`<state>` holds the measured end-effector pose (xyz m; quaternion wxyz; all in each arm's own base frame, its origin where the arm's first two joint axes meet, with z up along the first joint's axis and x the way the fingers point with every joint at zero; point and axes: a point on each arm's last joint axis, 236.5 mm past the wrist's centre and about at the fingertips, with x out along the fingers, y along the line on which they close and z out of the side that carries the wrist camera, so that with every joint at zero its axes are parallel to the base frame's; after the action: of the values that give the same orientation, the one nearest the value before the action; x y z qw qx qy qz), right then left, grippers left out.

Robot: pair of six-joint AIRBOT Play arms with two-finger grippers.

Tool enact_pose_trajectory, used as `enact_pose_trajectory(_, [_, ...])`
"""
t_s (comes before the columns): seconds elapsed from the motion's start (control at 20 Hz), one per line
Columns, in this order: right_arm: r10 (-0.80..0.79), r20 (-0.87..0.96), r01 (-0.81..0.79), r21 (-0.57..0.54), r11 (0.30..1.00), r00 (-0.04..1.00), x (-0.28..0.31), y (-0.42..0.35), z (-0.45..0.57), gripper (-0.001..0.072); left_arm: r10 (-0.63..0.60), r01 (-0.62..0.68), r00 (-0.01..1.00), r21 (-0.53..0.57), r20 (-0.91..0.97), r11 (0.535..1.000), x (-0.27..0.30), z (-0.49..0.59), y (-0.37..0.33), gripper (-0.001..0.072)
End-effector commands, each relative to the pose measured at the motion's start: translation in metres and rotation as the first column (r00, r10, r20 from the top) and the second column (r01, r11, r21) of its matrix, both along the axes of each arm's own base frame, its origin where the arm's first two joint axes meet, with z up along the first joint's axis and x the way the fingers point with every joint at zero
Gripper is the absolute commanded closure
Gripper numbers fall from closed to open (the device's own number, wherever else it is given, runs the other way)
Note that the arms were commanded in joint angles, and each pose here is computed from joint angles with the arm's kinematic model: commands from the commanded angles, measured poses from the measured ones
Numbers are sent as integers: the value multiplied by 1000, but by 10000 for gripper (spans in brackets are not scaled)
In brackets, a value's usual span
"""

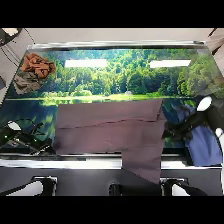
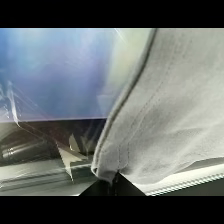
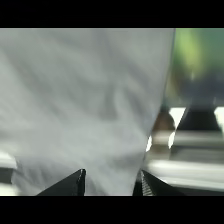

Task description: Fold the shirts.

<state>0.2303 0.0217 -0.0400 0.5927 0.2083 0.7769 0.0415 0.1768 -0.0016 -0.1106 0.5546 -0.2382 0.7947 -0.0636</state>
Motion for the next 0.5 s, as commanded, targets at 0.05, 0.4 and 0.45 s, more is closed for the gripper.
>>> enact_pose_trajectory(0.05, [32, -43, -28, 96, 995, 999, -73, 33, -34, 241, 5, -7, 998, 32, 56, 999, 11, -4, 6, 675])
enact_pose_trajectory(0.4, [1, -24, 0, 39, 999, 1000, -80, 26, -60, 292, 6, -8, 998, 33, 59, 999, 12, -3, 6, 675])
enact_pose_trajectory(0.45, [-16, -13, 17, 29, 999, 1000, -76, 25, -61, 372, 6, -8, 998, 33, 59, 999, 12, -3, 6, 675])
